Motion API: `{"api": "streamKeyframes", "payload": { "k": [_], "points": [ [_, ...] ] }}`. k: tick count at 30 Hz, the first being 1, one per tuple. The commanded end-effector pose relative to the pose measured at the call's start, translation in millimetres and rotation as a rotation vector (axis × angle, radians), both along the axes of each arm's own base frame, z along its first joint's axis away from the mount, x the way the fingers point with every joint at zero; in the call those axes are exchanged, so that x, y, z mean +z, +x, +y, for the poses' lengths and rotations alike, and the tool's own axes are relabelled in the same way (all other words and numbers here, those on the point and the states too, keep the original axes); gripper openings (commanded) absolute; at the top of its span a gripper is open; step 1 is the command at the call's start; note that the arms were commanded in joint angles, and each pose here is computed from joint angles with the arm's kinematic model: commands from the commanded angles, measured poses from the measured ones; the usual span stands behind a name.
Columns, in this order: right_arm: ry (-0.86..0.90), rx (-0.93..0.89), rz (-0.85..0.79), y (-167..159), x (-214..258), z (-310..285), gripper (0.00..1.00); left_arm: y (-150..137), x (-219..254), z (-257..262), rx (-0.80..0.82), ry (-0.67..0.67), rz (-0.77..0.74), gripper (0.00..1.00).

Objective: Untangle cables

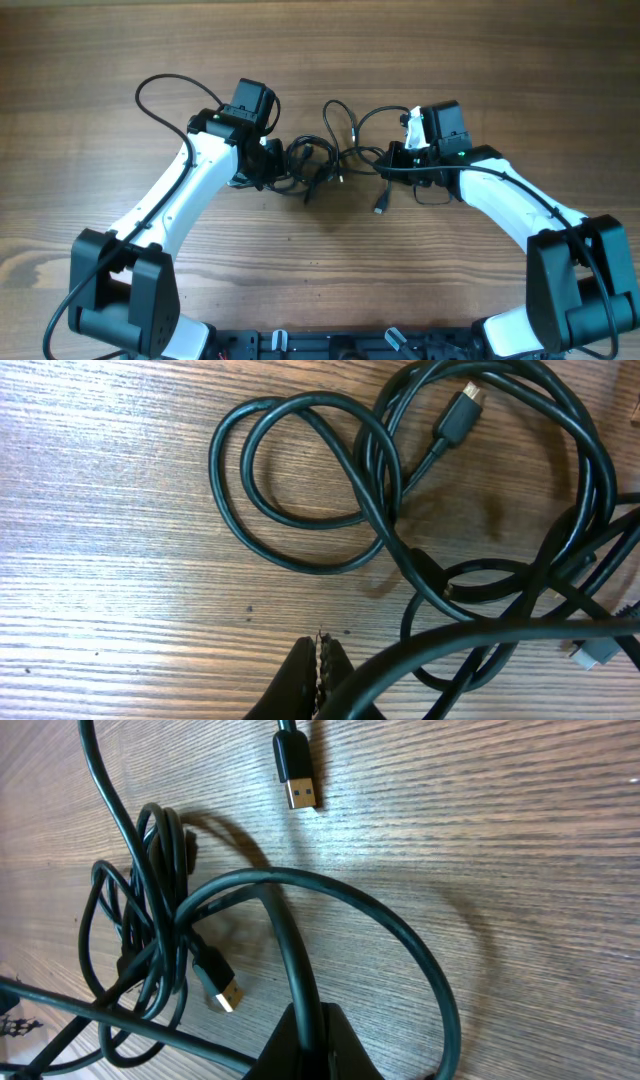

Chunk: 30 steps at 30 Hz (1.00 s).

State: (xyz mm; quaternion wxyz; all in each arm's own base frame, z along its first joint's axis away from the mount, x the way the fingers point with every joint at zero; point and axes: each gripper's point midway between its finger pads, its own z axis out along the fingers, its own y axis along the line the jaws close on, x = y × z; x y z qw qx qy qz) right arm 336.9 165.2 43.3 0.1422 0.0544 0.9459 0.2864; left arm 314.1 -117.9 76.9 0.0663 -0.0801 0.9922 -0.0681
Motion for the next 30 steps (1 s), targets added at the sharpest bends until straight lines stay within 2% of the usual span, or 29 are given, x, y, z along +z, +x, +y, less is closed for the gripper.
{"api": "streamKeyframes", "payload": {
  "k": [1, 3, 7, 13, 16, 19, 22, 26, 30],
  "points": [
    [-0.171, -0.079, -0.039, 12, -11, -48, 0.04, 8, -3, 45, 0.133, 0.166, -0.029, 0.04],
    [-0.127, -0.002, -0.066, 11, -7, -37, 0.04, 8, -3, 45, 0.124, 0.167, -0.028, 0.04],
    [0.165, 0.171, -0.136, 8, 31, 8, 0.04, 8, 1, 42, 0.035, 0.159, -0.040, 0.04],
    [0.529, 0.333, -0.219, 1, 93, 45, 0.04, 11, 34, 41, 0.064, 0.032, -0.115, 0.04],
    [0.691, 0.418, -0.223, -9, 125, 55, 0.04, 16, 79, 39, 0.059, -0.104, -0.250, 0.04],
    [0.710, 0.404, -0.218, -6, 131, 56, 0.04, 17, 134, 35, 0.036, -0.253, -0.425, 0.04],
    [0.682, 0.371, -0.227, 1, 128, 54, 0.04, 12, 192, 38, 0.020, -0.341, -0.625, 0.04],
    [0.649, 0.325, -0.225, 8, 122, 52, 0.04, -1, 246, 57, 0.046, -0.304, -0.840, 0.04],
    [0.632, 0.292, -0.217, 12, 119, 51, 0.05, -11, 247, 83, 0.140, -0.177, -0.865, 0.04]
  ]
}}
